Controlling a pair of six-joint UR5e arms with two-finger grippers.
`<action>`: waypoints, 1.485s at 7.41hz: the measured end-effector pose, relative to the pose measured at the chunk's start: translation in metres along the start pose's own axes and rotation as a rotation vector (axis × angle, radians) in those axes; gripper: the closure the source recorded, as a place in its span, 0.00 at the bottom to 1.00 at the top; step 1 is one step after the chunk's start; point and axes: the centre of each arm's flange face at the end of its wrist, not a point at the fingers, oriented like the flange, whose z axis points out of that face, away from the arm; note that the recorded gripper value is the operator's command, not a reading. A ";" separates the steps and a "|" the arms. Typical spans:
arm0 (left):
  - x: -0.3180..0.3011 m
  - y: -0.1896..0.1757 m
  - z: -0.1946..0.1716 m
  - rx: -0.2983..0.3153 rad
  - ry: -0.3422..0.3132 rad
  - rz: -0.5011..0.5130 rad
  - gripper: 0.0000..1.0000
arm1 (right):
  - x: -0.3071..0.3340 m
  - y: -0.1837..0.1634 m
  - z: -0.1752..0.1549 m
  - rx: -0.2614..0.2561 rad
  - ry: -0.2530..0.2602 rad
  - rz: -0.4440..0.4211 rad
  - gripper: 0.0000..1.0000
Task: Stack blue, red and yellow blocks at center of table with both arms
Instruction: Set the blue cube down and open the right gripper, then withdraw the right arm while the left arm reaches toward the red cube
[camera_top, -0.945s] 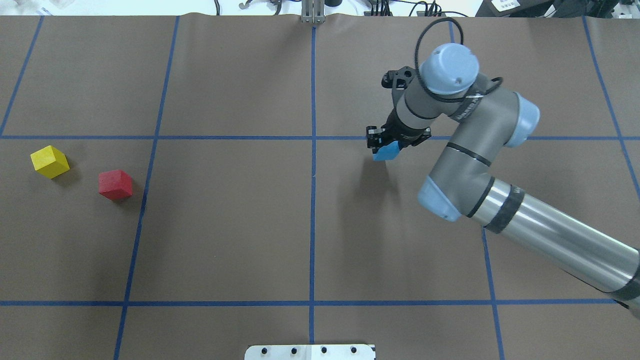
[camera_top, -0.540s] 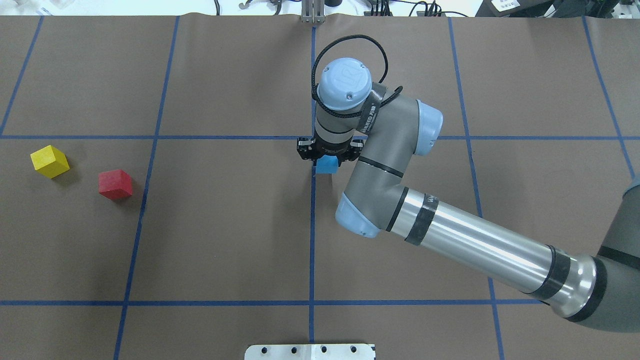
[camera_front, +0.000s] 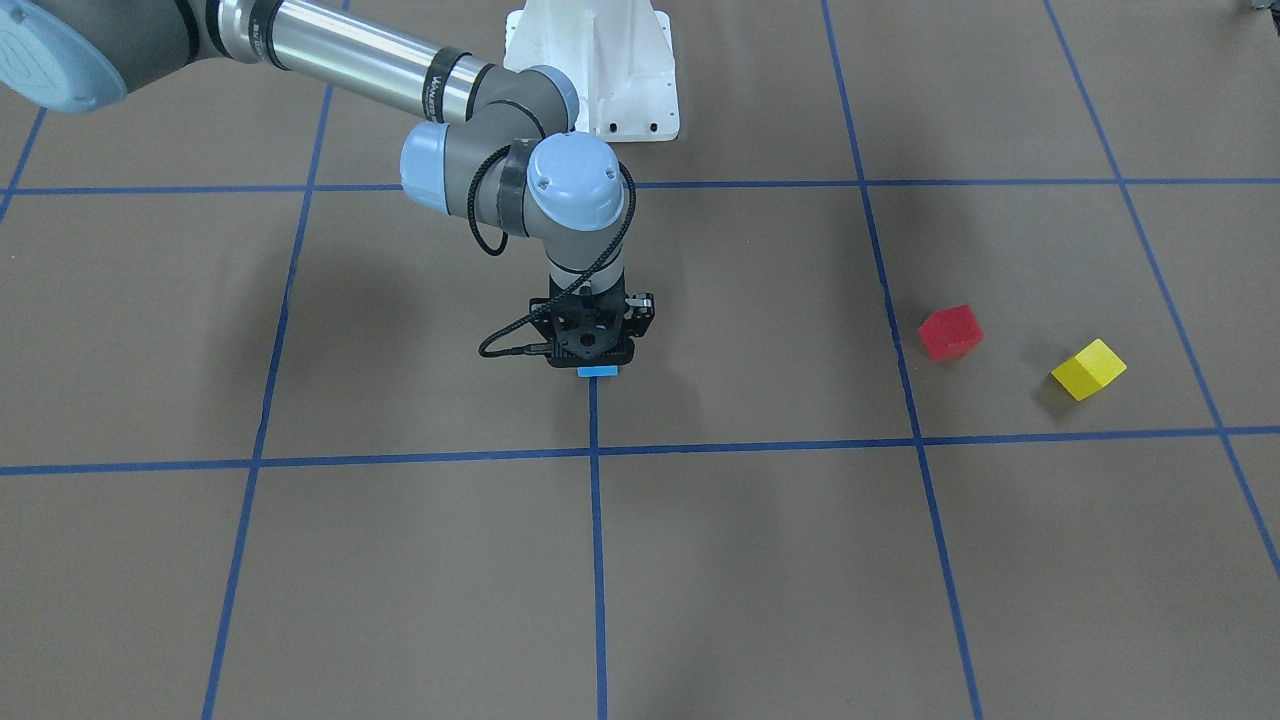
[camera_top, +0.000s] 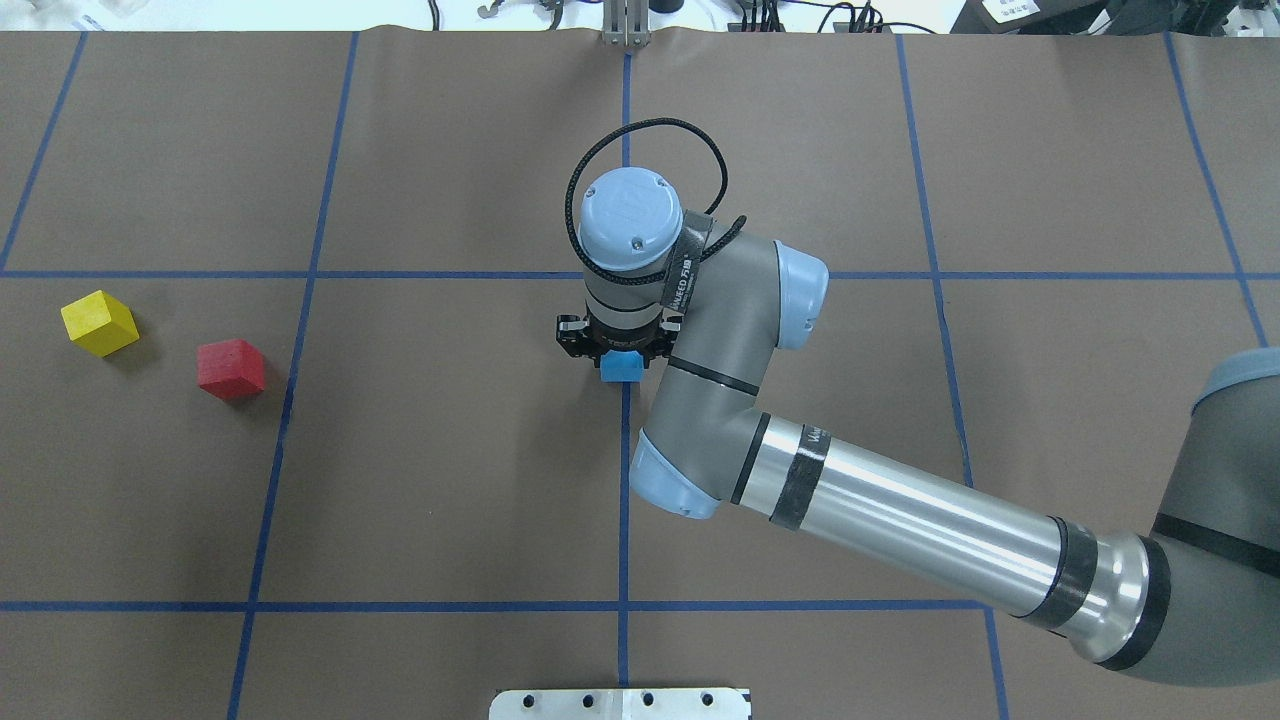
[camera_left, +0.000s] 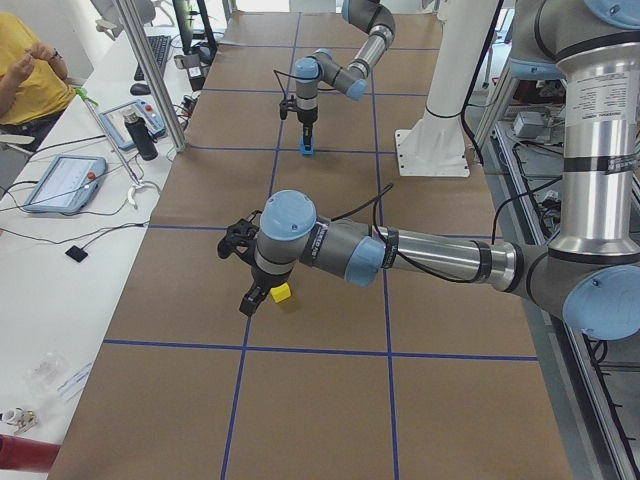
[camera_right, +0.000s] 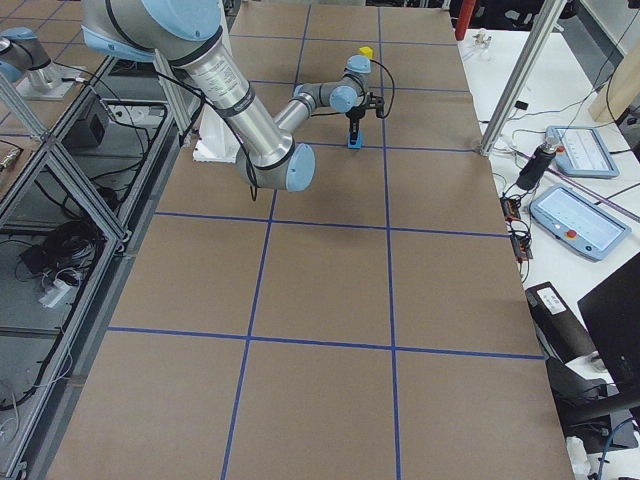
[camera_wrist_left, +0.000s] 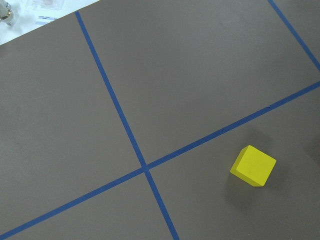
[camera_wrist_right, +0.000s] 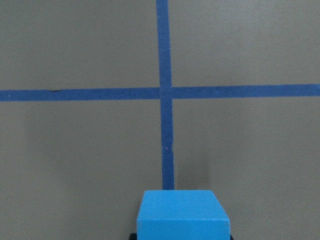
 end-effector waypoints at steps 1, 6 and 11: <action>0.000 0.000 0.000 0.000 0.000 0.000 0.00 | -0.001 0.002 0.002 0.013 0.006 -0.005 0.02; 0.002 -0.003 -0.003 0.014 -0.002 0.014 0.00 | 0.021 -0.045 -0.056 0.059 -0.055 0.009 0.01; 0.062 -0.048 0.023 0.076 0.128 0.215 0.00 | 0.290 -0.188 -0.173 0.114 -0.073 -0.195 0.00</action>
